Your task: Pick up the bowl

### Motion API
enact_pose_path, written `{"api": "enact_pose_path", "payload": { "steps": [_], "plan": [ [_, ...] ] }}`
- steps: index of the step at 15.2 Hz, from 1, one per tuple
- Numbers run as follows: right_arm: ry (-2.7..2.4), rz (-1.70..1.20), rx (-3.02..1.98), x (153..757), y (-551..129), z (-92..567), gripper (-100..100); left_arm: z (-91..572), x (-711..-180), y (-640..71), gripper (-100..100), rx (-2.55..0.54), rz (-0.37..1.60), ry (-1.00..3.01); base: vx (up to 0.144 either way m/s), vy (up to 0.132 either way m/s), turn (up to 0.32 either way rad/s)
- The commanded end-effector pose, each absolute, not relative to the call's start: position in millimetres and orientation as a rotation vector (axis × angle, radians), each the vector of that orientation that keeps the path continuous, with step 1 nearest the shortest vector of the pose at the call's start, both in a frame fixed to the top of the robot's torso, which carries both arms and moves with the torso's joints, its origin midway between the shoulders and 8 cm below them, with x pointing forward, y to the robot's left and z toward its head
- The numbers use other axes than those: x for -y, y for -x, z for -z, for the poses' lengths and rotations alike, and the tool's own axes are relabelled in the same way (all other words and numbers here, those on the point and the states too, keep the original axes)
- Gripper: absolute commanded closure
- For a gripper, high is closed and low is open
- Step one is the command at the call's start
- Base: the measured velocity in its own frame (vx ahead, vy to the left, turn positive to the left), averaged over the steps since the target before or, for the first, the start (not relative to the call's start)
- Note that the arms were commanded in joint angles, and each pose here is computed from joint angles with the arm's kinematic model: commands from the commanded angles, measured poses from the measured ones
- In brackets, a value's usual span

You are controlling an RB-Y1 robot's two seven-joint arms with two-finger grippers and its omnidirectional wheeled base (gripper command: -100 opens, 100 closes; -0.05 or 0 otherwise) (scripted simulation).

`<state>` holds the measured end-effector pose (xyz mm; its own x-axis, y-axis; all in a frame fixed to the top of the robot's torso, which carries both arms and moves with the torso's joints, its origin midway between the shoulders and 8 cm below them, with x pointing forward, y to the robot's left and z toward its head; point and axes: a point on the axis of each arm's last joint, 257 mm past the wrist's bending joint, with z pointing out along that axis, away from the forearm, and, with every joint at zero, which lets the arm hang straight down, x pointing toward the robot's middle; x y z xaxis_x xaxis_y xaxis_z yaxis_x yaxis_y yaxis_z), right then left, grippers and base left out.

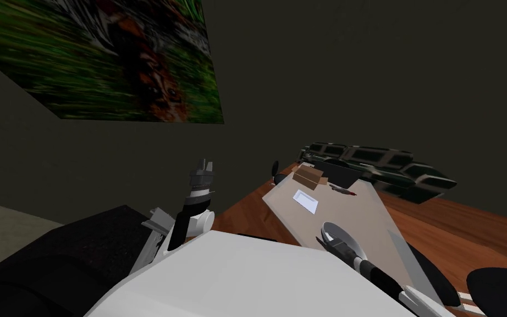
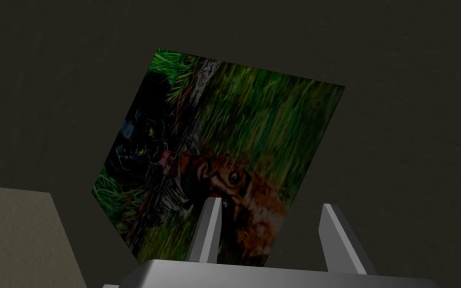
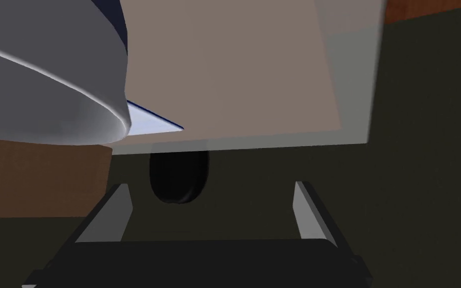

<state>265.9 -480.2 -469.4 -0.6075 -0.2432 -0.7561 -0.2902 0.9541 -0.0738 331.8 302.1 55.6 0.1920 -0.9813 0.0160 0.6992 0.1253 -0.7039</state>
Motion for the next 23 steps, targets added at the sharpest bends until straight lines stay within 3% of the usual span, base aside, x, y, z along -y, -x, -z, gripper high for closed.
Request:
{"api": "enact_pose_path", "payload": {
  "steps": [1,12,23],
  "plan": [
    [0.422,-0.038,-2.283,492.8,-255.3,477.8,-100,-55.6,-302.1,-331.8,0,-0.524,1.308,0.662,0.035,0.034,0.113],
    [0.684,0.15,-2.541,579.3,-154.8,513.3,-100,-55.6,-302.2,-331.8,0,-0.524,1.308,0.662,0.039,0.03,0.1],
    [0.85,0.22,-2.685,621.5,-89.0,519.0,-100,-55.6,-302.1,-331.8,0,-0.524,1.308,0.662,0.038,0.029,0.076]
  ]
}}
